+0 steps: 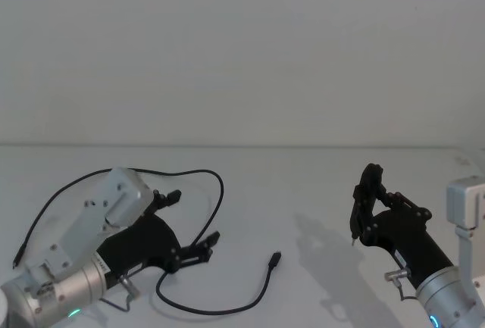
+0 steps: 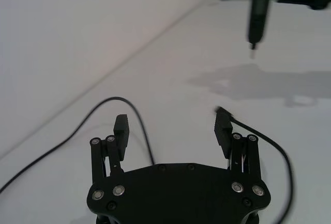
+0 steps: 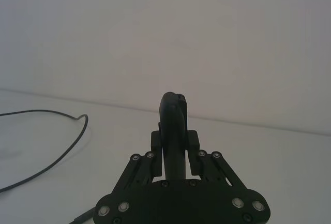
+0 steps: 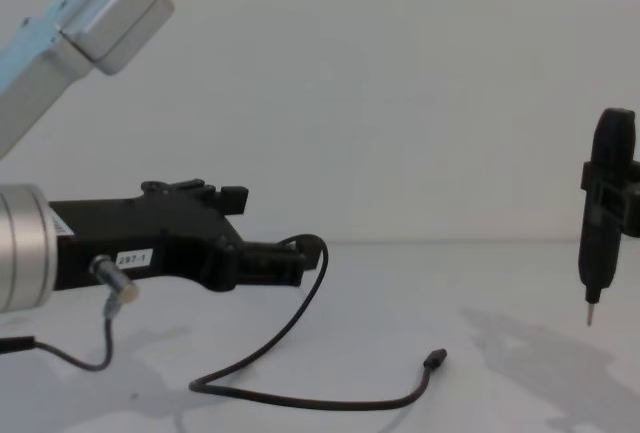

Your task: Pick up the data cable with the one hand.

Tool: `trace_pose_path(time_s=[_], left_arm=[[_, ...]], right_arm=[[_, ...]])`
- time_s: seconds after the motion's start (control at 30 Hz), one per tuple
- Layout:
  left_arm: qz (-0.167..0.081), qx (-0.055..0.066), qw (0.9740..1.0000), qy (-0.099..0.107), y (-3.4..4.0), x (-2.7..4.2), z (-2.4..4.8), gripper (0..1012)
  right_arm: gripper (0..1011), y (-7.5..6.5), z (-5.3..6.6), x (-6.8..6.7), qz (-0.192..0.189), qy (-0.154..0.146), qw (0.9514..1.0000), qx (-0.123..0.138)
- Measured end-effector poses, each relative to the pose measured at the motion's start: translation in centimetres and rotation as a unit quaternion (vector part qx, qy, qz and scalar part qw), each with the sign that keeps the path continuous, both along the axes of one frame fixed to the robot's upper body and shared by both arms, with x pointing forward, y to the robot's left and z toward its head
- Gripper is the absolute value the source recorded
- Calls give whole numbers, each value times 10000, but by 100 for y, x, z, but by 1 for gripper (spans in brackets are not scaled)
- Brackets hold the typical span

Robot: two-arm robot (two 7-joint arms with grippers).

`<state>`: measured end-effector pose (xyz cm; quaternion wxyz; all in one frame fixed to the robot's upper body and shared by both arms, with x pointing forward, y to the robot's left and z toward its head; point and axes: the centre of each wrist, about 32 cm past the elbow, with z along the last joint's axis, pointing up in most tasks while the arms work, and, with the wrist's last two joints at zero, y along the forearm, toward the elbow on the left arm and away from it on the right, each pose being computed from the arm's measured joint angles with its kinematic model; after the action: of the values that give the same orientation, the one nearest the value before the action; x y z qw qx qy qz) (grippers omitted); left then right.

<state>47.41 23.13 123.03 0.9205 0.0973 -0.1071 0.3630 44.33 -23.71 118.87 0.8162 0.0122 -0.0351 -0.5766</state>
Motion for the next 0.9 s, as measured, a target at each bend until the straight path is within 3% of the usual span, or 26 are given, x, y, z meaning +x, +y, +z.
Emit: trace_pose_path(time_s=[0.13, 0.23, 0.33, 0.37, 0.53, 0.67, 0.83, 0.9], left_arm=[[-272, 141, 9995, 115, 64, -21, 60, 1001], [-529, 282, 9980, 213, 110, -34, 117, 1001], [-833, 466, 9949, 329, 154, -42, 185, 1001], [-833, 466, 9949, 329, 154, -42, 185, 1001], [-1308, 829, 9866, 514, 202, -39, 303, 1001], [-1522, 1023, 9812, 600, 209, -34, 361, 1001], [-1863, 1468, 9685, 765, 195, -20, 463, 1001], [-1913, 1572, 9656, 799, 188, -16, 481, 1001]], right_arm=[[283, 0, 0, 0, 0, 0, 10000, 0], [283, 0, 0, 0, 0, 0, 10000, 0], [283, 0, 0, 0, 0, 0, 10000, 0], [283, 0, 0, 0, 0, 0, 10000, 0], [283, 0, 0, 0, 0, 0, 10000, 0], [283, 0, 0, 0, 0, 0, 10000, 0], [283, 0, 0, 0, 0, 0, 10000, 0], [283, 0, 0, 0, 0, 0, 10000, 0]])
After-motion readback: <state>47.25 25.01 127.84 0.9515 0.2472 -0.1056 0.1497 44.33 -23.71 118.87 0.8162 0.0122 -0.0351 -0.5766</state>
